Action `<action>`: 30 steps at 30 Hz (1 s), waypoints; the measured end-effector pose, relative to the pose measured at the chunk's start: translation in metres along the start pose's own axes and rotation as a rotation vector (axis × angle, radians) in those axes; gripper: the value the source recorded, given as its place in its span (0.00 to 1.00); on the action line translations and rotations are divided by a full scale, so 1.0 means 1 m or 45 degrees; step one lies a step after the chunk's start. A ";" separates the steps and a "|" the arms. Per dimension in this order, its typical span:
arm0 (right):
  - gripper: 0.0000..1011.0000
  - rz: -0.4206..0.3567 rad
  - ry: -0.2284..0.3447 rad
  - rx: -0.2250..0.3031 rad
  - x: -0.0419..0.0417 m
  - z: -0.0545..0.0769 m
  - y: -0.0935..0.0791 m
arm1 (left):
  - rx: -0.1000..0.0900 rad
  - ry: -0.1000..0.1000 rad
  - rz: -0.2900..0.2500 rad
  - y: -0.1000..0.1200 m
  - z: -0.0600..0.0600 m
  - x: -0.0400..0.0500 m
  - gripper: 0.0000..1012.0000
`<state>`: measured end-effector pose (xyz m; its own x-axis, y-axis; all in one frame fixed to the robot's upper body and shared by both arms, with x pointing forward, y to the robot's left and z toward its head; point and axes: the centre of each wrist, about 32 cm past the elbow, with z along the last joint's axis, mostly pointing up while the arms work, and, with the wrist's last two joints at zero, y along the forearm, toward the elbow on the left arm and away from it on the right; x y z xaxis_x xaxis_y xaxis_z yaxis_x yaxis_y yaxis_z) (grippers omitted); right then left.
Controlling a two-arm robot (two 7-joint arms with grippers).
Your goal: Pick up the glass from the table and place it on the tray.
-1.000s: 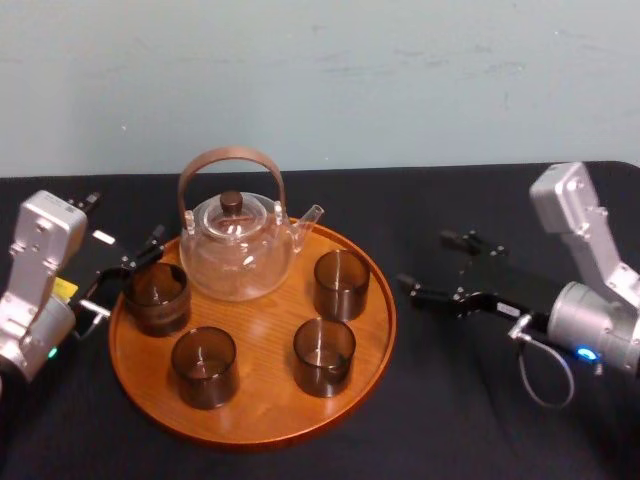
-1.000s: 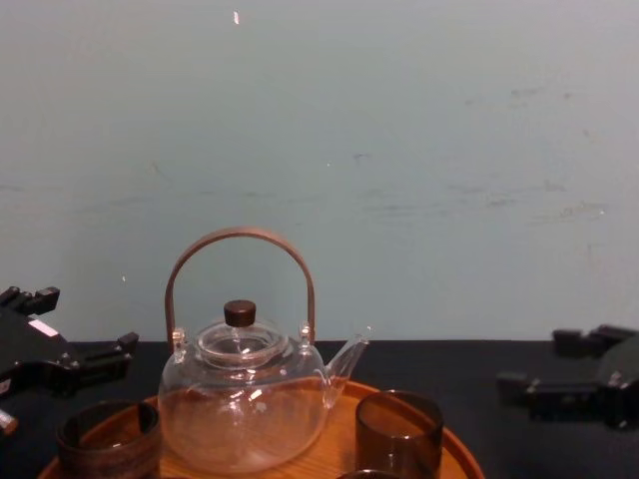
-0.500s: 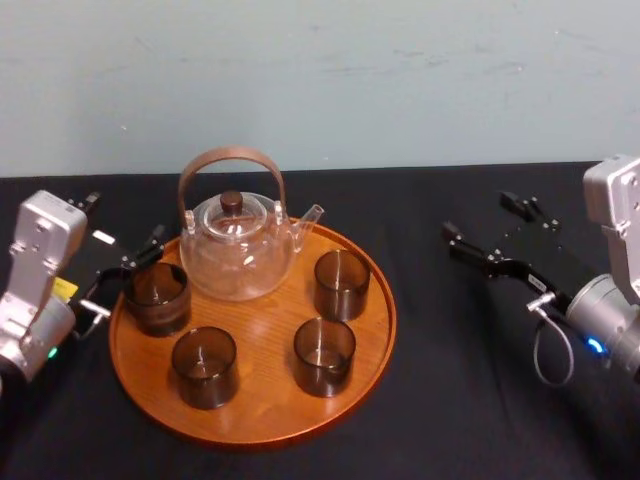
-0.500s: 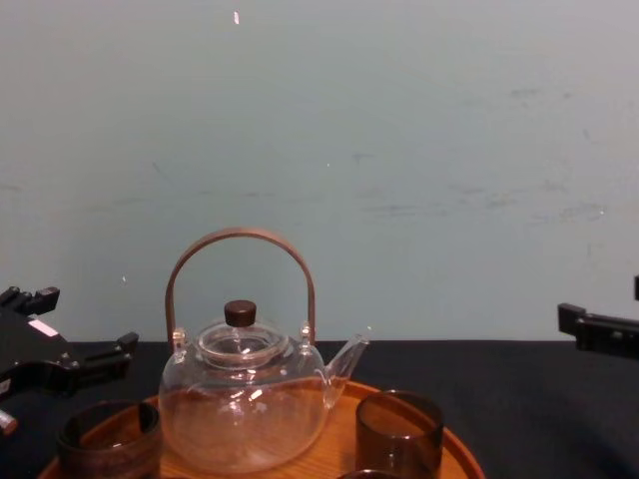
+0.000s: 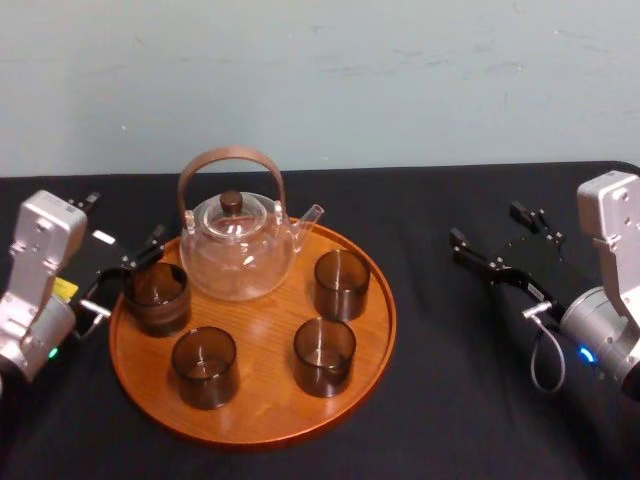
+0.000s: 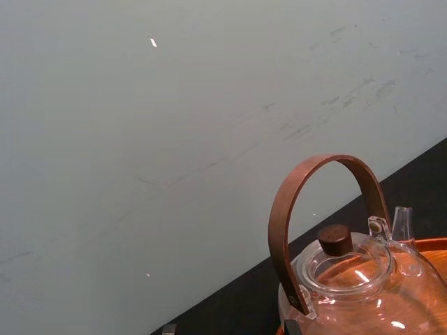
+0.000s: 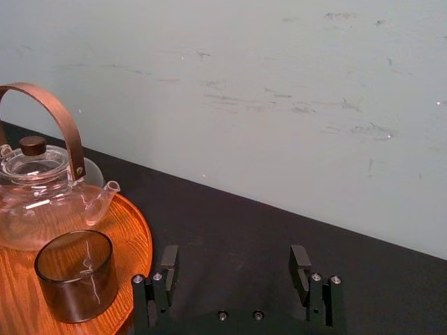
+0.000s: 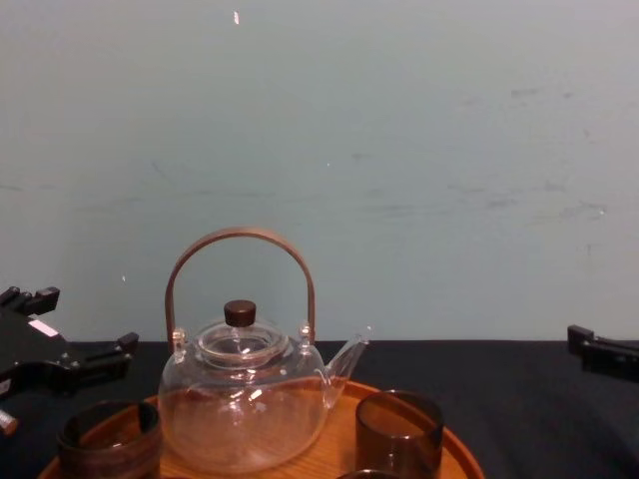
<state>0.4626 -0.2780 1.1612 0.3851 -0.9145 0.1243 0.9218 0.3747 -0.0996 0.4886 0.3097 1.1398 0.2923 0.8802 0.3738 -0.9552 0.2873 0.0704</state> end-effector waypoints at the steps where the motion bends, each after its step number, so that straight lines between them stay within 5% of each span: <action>1: 0.99 0.001 -0.001 0.001 0.0000 0.000 0.000 | 0.000 0.000 0.000 0.000 0.000 0.0000 0.99; 30: 0.99 0.011 -0.003 0.003 0.0004 0.002 0.000 | 0.000 0.000 0.000 0.000 0.000 0.0000 0.99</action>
<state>0.4626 -0.2782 1.1631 0.3933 -0.9108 0.1258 0.9185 0.3830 -0.0985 0.4886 0.3097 1.1398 0.2923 0.8803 0.3738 -0.9553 0.2873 0.0703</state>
